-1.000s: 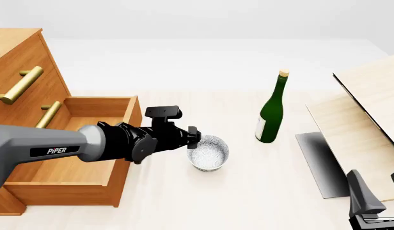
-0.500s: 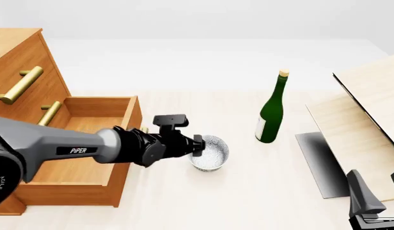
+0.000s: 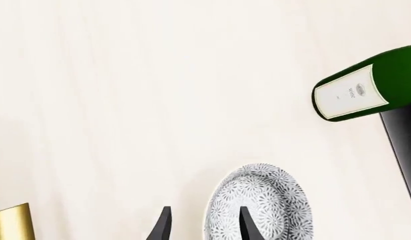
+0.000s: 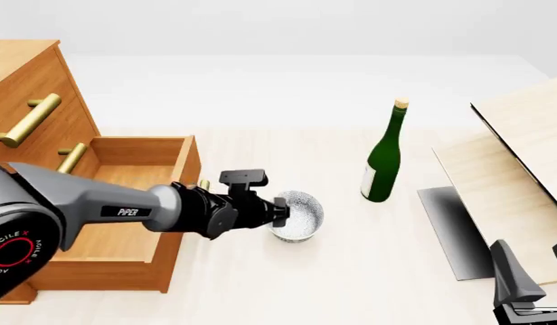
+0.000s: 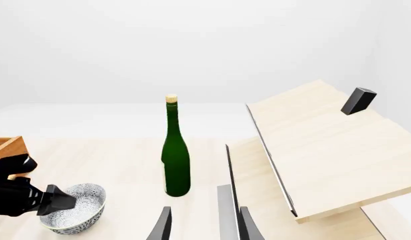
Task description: Put the bowl in the bottom drawer of the cabinet and close it.
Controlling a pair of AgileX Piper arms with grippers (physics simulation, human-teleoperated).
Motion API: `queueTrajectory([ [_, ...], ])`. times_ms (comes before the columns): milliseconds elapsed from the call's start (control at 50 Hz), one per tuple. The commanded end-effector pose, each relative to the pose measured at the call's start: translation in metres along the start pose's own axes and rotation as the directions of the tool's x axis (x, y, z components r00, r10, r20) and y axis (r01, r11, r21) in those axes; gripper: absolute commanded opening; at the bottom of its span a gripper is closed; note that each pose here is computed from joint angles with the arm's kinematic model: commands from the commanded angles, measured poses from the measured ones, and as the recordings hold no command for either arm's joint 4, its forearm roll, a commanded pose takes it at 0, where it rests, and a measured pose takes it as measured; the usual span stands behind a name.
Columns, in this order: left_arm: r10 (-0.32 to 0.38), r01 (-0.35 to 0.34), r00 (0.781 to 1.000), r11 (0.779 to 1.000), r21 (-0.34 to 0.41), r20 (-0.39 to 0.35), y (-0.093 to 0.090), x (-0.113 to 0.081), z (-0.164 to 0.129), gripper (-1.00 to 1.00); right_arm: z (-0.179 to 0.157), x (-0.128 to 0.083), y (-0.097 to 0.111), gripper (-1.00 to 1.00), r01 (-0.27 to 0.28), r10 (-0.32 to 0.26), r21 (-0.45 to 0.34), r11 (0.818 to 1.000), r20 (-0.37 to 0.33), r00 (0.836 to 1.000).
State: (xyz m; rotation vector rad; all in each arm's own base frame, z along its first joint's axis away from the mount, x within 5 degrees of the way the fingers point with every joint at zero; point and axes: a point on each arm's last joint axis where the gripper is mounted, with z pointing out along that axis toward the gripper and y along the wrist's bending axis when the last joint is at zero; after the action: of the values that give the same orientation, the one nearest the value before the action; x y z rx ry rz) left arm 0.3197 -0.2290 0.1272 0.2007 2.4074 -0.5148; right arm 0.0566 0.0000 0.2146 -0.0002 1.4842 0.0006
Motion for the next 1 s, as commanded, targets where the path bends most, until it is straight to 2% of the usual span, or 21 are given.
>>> queueTrajectory([
  [20,0.006,-0.006,1.0,1.0,-0.011,-0.023,0.002,0.005,0.011,1.0,0.0,0.0,0.0,1.0,0.0,0.0,0.0,1.0,0.0,1.0],
  [80,0.007,-0.008,1.0,1.0,-0.012,-0.021,0.003,0.005,0.01,1.0,0.0,0.0,0.0,1.0,0.0,0.0,0.0,1.0,0.0,1.0],
  [100,0.008,-0.008,1.0,1.0,-0.011,-0.022,0.003,0.005,0.01,-1.0,0.0,0.0,0.0,1.0,0.0,0.0,0.0,1.0,0.0,1.0],
  [620,0.034,-0.036,0.999,0.999,0.032,0.042,-0.007,0.001,-0.022,-1.0,0.0,0.0,0.0,1.0,0.0,0.0,0.0,1.0,0.0,1.0],
  [1000,0.051,-0.055,0.995,0.998,0.04,0.087,-0.004,-0.006,-0.047,-1.0,0.0,0.0,0.0,1.0,0.0,0.0,0.0,1.0,0.0,1.0],
])
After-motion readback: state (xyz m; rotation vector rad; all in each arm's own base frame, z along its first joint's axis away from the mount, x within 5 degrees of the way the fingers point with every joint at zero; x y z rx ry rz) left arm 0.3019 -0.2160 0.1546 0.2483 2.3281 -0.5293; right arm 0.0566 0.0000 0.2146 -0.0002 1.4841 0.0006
